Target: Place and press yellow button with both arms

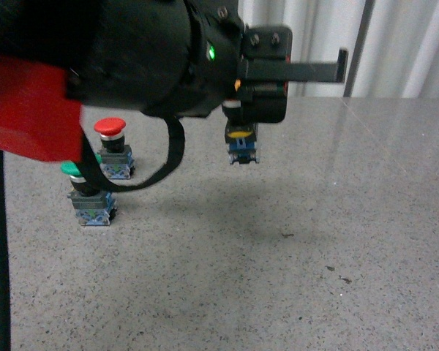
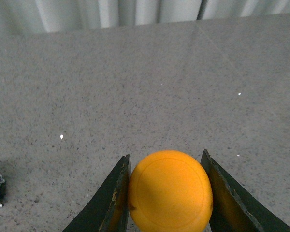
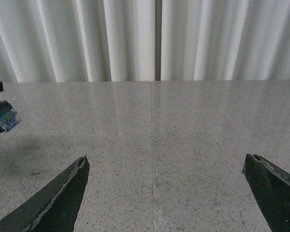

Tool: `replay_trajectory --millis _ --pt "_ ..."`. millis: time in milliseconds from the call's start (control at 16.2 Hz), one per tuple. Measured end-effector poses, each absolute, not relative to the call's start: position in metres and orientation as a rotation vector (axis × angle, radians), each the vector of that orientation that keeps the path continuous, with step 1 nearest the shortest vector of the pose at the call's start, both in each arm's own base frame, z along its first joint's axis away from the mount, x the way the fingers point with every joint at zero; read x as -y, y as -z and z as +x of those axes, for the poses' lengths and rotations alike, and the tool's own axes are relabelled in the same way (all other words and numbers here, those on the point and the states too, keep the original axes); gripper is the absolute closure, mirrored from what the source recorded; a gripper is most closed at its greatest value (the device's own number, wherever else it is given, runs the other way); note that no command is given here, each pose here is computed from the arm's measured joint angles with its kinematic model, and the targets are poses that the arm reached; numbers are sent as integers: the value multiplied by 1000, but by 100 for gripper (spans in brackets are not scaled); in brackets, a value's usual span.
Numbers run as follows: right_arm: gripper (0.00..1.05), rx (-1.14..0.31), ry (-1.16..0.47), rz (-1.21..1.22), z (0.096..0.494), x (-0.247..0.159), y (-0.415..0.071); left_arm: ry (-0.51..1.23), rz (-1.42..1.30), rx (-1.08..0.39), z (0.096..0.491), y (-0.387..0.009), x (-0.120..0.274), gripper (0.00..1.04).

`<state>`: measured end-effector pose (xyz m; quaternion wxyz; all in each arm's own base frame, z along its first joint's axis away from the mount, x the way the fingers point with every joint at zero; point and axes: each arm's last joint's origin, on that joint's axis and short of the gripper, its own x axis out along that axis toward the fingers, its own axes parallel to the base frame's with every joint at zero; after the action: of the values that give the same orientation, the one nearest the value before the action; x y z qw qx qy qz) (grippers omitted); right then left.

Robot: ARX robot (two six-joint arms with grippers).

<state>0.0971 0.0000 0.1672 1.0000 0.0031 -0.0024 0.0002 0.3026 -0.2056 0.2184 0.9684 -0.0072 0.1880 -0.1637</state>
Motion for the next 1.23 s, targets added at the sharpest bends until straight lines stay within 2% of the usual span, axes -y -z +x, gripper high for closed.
replay_trajectory --millis 246,431,1231 --pt "7 6 0 6 97 0 -167 310 -60 -453 339 -185 214 69" --pt "7 4 0 6 97 0 -167 248 -89 -498 337 -174 215 69" --pt "7 4 0 6 97 0 -167 255 -75 -514 330 -170 224 69"
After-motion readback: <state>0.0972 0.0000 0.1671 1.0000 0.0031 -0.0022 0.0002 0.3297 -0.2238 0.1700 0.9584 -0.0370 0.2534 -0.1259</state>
